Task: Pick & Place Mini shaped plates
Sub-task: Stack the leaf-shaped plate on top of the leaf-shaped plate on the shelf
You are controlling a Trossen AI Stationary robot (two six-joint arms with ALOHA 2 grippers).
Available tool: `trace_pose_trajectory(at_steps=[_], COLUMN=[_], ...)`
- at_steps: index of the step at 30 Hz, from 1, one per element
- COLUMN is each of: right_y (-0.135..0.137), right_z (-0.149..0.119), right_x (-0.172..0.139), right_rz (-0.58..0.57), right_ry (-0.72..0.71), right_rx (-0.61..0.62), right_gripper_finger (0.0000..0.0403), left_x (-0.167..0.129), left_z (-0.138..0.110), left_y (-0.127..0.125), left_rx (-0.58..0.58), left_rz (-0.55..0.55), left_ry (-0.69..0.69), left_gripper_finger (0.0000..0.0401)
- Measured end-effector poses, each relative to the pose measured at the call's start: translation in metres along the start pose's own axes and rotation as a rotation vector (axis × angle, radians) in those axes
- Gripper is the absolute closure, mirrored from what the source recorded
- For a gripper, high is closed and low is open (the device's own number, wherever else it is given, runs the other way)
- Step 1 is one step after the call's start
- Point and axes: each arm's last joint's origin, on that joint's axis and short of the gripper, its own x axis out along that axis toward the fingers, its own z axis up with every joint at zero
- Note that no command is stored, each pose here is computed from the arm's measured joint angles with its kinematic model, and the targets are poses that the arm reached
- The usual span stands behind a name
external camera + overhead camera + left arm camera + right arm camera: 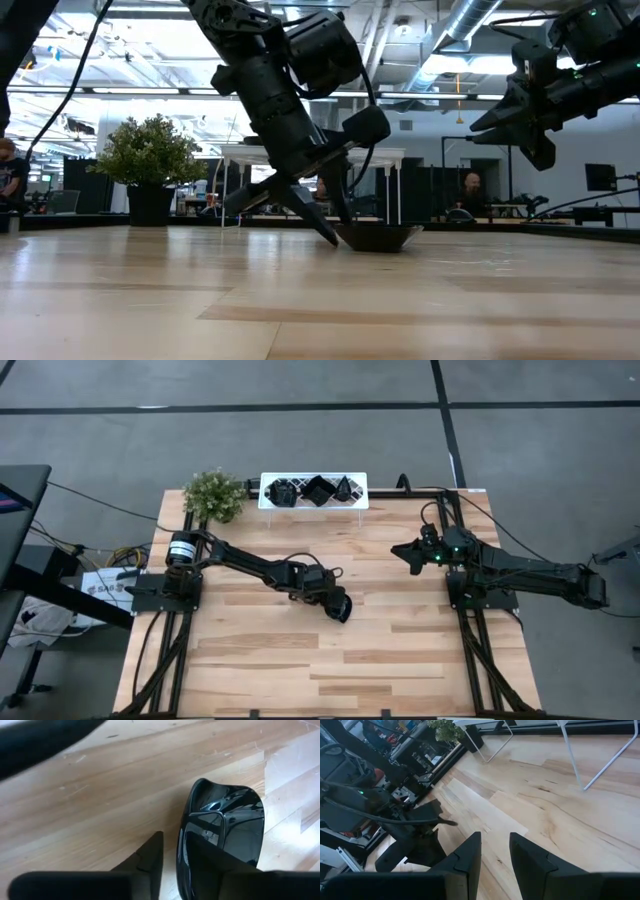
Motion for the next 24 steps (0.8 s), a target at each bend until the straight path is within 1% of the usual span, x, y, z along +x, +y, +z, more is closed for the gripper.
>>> trace_pose_trajectory(at_steps=[8, 12, 14, 19, 22, 24], right_y=[0.0, 0.0, 0.0, 0.0, 0.0, 0.0], right_z=[0.0, 0.0, 0.0, 0.0, 0.0, 0.0], right_x=[0.0, 0.0, 0.0, 0.0, 0.0, 0.0], right_rz=[-0.001, -0.001, -0.002, 0.0, -0.001, 0.0], right_ry=[0.001, 0.002, 0.002, 0.004, 0.003, 0.004], right_rx=[0.0, 0.001, 0.001, 0.001, 0.001, 0.001], right_gripper_finger=[0.0305, 0.0305, 0.0305, 0.0305, 0.0305, 0.0305], left_x=[0.0, -0.007, -0.013, -0.04, -0.068, -0.092], left_z=[0.0, 0.001, 0.002, 0.005, 0.007, 0.007], left_y=[0.0, -0.002, -0.005, -0.009, -0.013, -0.015], left_rx=[0.0, 0.001, 0.009, 0.046, 0.065, 0.102], left_rz=[-0.001, -0.009, -0.021, -0.025, -0.036, -0.051], left_ry=[-0.001, -0.003, -0.008, -0.024, -0.061, -0.098], left_gripper_finger=[0.0367, 0.0391, 0.0393, 0.0394, 0.0394, 0.0394])
